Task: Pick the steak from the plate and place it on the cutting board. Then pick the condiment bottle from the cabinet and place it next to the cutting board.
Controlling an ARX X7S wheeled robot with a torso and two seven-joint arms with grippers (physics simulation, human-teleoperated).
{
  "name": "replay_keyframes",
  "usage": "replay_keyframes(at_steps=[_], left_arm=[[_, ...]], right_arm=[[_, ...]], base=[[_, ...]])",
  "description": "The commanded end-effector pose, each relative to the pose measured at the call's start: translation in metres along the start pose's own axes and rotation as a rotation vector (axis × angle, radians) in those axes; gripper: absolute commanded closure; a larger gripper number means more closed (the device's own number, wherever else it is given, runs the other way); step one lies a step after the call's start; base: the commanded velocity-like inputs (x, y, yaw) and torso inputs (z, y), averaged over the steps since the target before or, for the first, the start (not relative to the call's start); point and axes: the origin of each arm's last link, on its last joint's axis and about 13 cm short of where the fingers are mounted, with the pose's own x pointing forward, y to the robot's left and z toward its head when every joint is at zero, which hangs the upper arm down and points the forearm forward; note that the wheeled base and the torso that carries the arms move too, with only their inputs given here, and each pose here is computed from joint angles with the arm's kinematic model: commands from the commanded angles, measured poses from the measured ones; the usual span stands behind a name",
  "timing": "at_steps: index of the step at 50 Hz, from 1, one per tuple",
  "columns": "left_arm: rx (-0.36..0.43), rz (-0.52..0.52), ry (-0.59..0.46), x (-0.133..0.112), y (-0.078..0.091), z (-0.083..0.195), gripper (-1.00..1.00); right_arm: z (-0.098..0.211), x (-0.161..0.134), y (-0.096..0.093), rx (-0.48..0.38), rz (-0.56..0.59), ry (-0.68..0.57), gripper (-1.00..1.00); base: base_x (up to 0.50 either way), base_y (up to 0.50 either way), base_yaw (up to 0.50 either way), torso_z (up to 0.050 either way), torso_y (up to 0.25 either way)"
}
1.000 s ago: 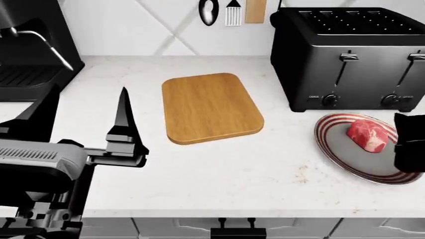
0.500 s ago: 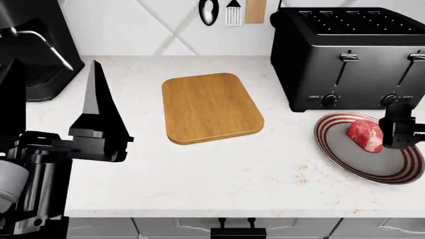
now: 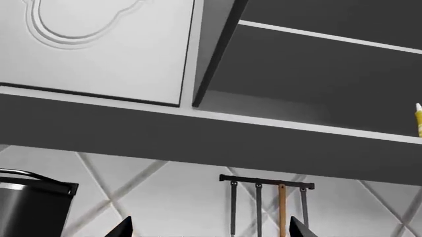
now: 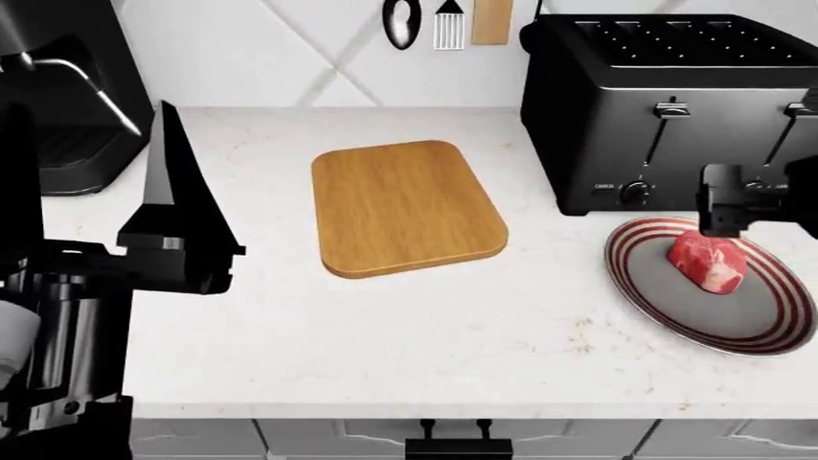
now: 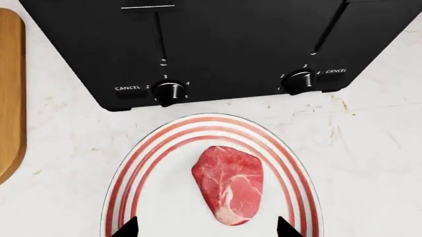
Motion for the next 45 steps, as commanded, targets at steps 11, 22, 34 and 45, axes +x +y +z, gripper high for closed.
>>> replay_keyframes(at_steps=[11, 22, 34, 45], left_arm=[[0.020, -0.005, 0.029, 0.004, 0.001, -0.018, -1.00], [0.029, -0.009, 0.048, 0.005, 0.000, -0.027, -1.00], [0.034, -0.010, 0.060, 0.005, 0.000, -0.031, -1.00], [0.030, -0.011, 0.070, 0.005, 0.000, -0.033, -1.00]], right_arm=[[-0.006, 0.041, -0.012, 0.058, -0.009, 0.061, -1.00], [-0.014, 0.063, -0.015, 0.084, 0.004, 0.084, -1.00], [-0.024, 0.077, -0.019, 0.112, 0.016, 0.101, -1.00], [-0.033, 0.083, -0.022, 0.130, 0.011, 0.113, -1.00]], base=[[0.00, 0.00, 0.00, 0.000, 0.000], [0.00, 0.00, 0.00, 0.000, 0.000], [0.00, 0.00, 0.00, 0.000, 0.000], [0.00, 0.00, 0.00, 0.000, 0.000]])
